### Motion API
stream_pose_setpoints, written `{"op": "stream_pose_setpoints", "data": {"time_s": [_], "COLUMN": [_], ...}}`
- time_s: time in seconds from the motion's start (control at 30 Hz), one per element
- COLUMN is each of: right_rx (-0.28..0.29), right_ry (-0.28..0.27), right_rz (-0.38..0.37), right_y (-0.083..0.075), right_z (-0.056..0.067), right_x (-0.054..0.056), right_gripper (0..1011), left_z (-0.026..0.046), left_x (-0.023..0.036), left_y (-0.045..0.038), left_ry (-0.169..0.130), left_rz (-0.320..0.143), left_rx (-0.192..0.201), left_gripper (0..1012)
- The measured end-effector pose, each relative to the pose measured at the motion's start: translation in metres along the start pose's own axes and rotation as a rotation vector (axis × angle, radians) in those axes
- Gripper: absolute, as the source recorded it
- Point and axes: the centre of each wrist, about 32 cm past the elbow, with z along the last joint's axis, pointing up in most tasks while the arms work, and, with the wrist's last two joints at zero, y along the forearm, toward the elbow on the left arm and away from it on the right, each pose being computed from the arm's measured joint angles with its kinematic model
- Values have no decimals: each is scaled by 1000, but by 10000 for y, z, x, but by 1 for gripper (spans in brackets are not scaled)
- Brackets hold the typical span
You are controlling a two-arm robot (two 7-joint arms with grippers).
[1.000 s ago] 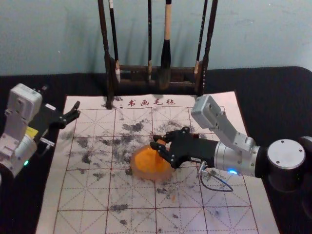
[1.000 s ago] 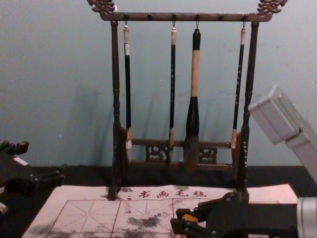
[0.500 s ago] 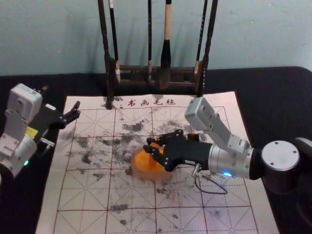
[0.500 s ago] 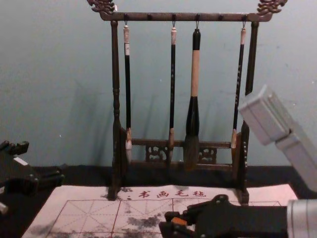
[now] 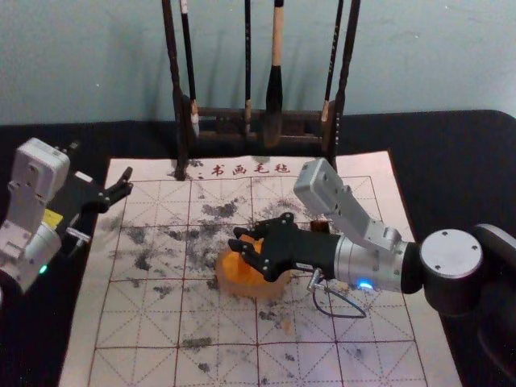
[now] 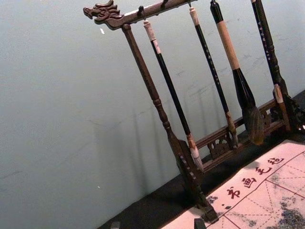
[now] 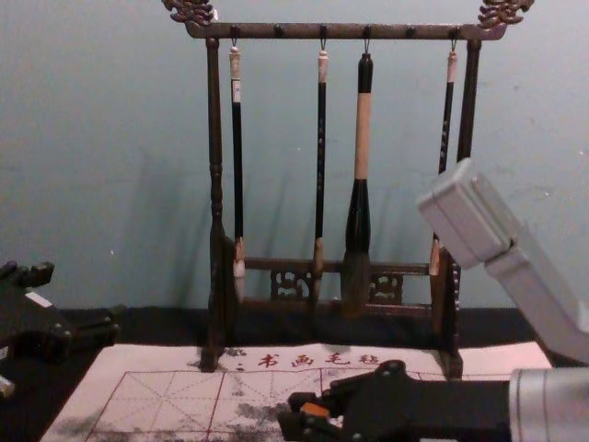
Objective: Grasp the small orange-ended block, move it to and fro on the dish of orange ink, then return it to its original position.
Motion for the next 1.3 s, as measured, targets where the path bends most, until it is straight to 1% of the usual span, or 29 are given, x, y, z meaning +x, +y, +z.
{"op": "stream_pose_setpoints", "data": {"time_s": [0.4,0.63,0.93,1.3], "right_rx": [0,1,2,-5], "right_ry": [1,4,4,2], "right_rz": [-10,-23,-42,-60], "right_y": [89,107,88,11], "right_z": [21,27,31,6], "right_x": [43,69,105,136], "right_gripper": [143,142,143,142], "left_z": [0,0,0,0], "left_x": [0,0,0,0], "left_y": [0,0,0,0], "left_ry": [0,0,0,0], "left_rz": [0,0,0,0], "left_rx": [0,0,0,0], "left_gripper": [1001,1001,1001,1001]}}
